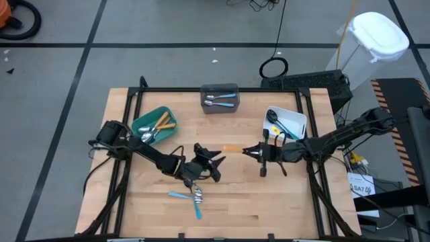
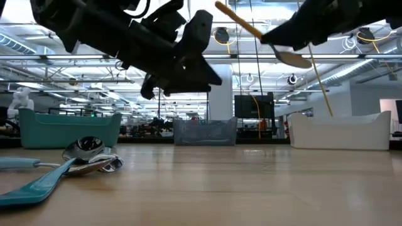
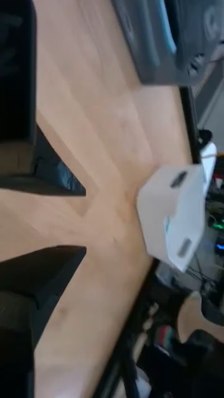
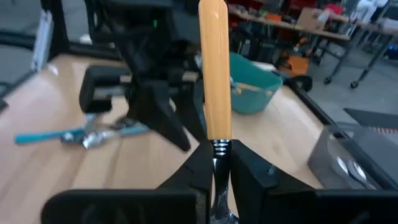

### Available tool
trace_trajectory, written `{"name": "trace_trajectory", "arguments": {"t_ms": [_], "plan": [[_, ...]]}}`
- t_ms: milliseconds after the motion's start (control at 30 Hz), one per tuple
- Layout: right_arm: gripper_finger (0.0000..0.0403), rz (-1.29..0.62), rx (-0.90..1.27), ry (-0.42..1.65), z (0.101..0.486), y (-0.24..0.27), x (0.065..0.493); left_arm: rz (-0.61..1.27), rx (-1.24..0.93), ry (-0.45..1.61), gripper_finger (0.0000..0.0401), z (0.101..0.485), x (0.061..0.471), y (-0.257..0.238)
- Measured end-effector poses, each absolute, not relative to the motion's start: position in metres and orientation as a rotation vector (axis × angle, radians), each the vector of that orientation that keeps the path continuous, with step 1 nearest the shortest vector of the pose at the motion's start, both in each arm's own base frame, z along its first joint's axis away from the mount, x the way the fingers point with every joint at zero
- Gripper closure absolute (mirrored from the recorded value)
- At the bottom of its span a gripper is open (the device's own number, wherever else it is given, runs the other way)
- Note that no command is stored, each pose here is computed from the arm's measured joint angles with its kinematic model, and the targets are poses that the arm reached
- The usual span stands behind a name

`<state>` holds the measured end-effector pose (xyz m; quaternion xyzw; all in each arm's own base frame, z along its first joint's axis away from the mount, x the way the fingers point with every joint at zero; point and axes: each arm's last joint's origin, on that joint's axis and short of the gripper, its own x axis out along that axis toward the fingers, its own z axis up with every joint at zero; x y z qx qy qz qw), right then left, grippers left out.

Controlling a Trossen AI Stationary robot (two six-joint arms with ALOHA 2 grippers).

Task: Sort silverware by color (type)
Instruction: Put the yellow spoon into the green bin

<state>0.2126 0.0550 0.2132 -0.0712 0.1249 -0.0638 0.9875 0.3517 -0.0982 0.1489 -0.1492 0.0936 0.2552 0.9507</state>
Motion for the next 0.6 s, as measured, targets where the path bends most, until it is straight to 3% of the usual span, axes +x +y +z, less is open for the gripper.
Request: {"name": "trace_trajectory", "arguments": {"t_ms": [300, 600], "plan": [[0.0373, -0.073, -0.119, 0.086, 0.229, 0.068, 0.212, 0.487, -0.111, 0.165, 0.0151, 0.154, 0.409, -0.119], [0.0372, -0.015, -0.156, 0.041, 0.234, 0.081, 0.208, 0.579, 0.027, 0.228, 0.0135, 0.183, 0.469, -0.146]]}}
